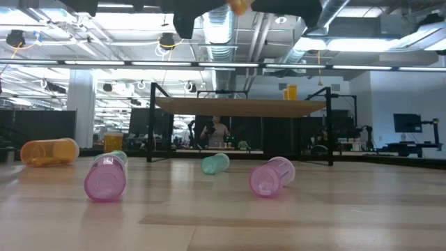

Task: Pick and place medicine bottles onto shelf by color
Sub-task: Put the small orange pill bottle on the shelf aligned with the other small orange pill bottle

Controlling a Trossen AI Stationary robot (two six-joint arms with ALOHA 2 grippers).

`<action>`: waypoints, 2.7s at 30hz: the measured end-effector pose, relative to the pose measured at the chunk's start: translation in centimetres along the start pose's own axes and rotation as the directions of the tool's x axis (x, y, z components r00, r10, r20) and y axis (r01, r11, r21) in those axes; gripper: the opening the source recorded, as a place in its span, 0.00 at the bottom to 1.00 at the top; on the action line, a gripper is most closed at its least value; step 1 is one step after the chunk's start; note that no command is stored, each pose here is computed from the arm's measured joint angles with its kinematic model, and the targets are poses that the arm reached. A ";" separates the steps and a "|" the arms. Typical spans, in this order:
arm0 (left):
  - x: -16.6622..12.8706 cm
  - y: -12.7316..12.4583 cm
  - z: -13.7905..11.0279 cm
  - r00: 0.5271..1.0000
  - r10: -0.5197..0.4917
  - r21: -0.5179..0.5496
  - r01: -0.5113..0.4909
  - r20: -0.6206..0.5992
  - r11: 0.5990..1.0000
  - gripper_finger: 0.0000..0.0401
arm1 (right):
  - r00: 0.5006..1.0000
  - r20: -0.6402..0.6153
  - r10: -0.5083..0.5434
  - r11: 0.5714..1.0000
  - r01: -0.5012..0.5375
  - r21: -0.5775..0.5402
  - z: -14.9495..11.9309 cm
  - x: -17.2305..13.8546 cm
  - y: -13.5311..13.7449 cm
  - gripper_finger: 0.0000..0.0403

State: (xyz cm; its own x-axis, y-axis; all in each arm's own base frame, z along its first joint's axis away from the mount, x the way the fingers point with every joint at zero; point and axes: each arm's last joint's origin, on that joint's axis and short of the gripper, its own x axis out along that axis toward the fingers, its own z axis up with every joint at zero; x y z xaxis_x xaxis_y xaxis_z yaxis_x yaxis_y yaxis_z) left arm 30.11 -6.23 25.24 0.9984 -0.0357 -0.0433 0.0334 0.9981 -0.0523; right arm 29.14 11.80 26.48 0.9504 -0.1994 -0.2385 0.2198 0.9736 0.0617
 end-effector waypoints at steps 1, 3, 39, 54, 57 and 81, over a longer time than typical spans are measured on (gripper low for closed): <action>0.0 0.0 -0.1 1.000 0.012 0.003 -0.012 -0.015 1.000 0.22 | 1.000 -0.007 -0.002 1.000 0.002 -0.004 0.3 -0.2 0.0 0.53; -0.2 0.2 -0.5 0.997 0.035 0.016 -0.034 -0.070 0.999 0.22 | 1.000 -0.002 -0.002 1.000 0.002 0.000 1.1 -0.4 0.0 0.53; -0.1 0.3 -1.3 0.970 0.086 0.051 -0.077 -0.228 0.996 0.22 | 0.987 -0.157 0.018 0.999 -0.023 -0.031 3.1 6.1 -2.7 0.58; -0.1 0.3 -1.3 0.970 0.086 0.048 -0.077 -0.228 0.996 0.22 | 0.985 -0.173 0.013 0.999 -0.020 -0.038 3.0 6.0 -2.7 0.57; -0.1 0.3 -1.3 0.970 0.087 0.048 -0.078 -0.228 0.996 0.22 | 0.983 -0.182 0.011 0.999 -0.019 -0.042 2.9 6.0 -2.7 0.52; -0.1 0.5 -1.1 0.966 0.142 0.043 -0.136 -0.217 0.990 0.41 | 0.984 -0.178 0.010 0.999 -0.019 -0.051 3.2 5.7 -2.8 0.32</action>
State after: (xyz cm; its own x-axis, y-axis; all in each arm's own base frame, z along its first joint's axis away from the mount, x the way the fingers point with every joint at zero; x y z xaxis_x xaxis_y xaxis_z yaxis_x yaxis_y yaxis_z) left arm 29.95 -5.82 24.14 0.9593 0.0965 -0.2654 -0.1008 0.9949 -0.0029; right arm 34.63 7.55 28.06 0.8981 -0.1670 -0.4068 0.1903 0.9816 0.0170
